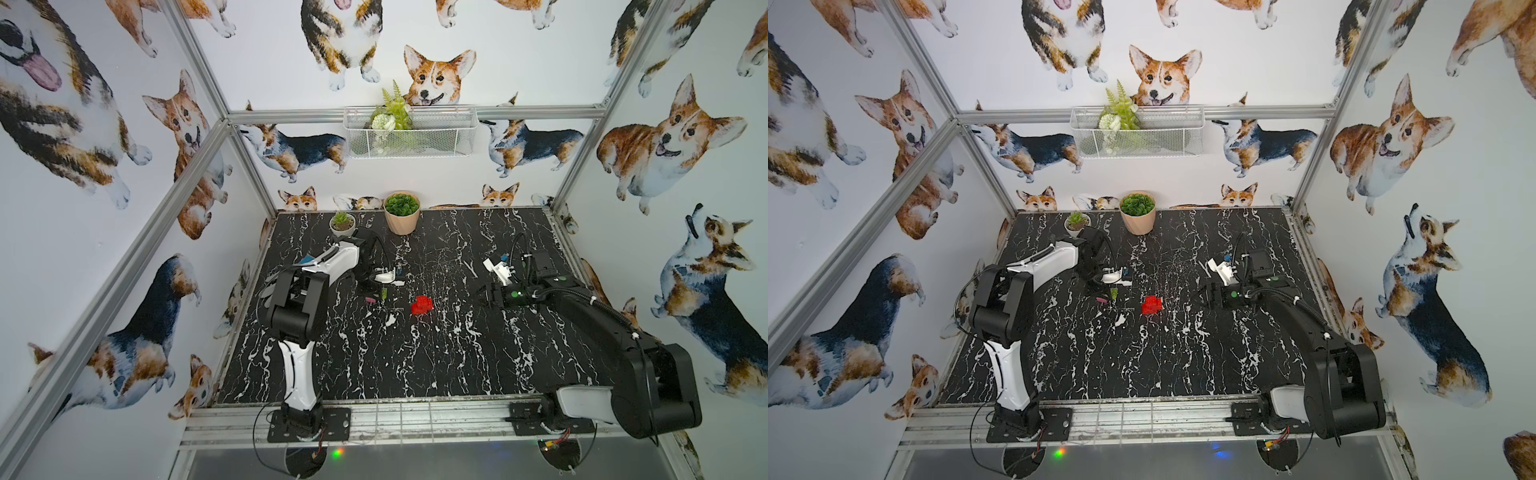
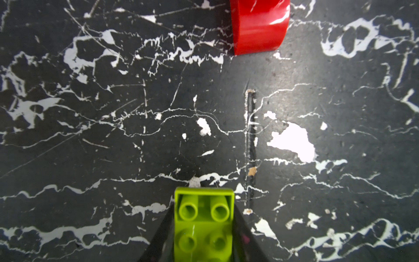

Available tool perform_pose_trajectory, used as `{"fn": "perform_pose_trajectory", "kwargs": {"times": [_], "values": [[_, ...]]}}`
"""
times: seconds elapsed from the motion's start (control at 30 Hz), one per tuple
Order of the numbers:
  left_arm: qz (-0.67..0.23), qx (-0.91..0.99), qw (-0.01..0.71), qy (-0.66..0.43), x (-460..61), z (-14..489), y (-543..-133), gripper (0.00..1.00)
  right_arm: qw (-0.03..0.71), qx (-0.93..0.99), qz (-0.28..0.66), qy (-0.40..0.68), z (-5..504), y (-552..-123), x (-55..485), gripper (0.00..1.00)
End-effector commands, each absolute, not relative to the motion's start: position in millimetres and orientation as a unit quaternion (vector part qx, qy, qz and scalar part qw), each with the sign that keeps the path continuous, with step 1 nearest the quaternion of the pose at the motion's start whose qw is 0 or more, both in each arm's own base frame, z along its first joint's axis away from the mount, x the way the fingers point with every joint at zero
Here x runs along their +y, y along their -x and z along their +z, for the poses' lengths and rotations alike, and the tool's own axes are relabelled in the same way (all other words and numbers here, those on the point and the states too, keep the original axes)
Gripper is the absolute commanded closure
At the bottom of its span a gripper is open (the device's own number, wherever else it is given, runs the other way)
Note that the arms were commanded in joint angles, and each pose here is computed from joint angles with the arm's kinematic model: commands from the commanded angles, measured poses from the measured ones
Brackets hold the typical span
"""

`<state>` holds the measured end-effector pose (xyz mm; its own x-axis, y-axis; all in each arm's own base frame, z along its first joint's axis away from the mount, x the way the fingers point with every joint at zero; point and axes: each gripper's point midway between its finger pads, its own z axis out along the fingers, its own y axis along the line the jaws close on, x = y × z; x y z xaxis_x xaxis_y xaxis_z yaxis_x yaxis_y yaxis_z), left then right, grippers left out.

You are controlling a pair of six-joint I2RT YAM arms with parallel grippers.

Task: Assemble the letter s with lego
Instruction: Assemble the lego brick with the lego brick.

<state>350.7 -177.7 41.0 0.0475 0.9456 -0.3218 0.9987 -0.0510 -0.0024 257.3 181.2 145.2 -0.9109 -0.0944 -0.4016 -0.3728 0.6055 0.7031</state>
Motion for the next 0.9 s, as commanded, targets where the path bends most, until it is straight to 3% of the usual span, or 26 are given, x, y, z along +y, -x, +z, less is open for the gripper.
{"fn": "perform_pose_trajectory", "kwargs": {"times": [0.0, 0.87], "values": [[-0.11, 0.645, 0.102, -0.75, -172.1, 35.5, -348.5, 0.85, 0.169, 0.88, 0.42, 0.142, 147.1, -257.1, 181.1, 0.21], [-0.111, 0.627, 0.102, -0.764, -168.7, 37.1, -347.5, 0.85, 0.171, 0.882, 0.416, 0.143, 146.6, -254.8, 179.6, 0.2]]}}
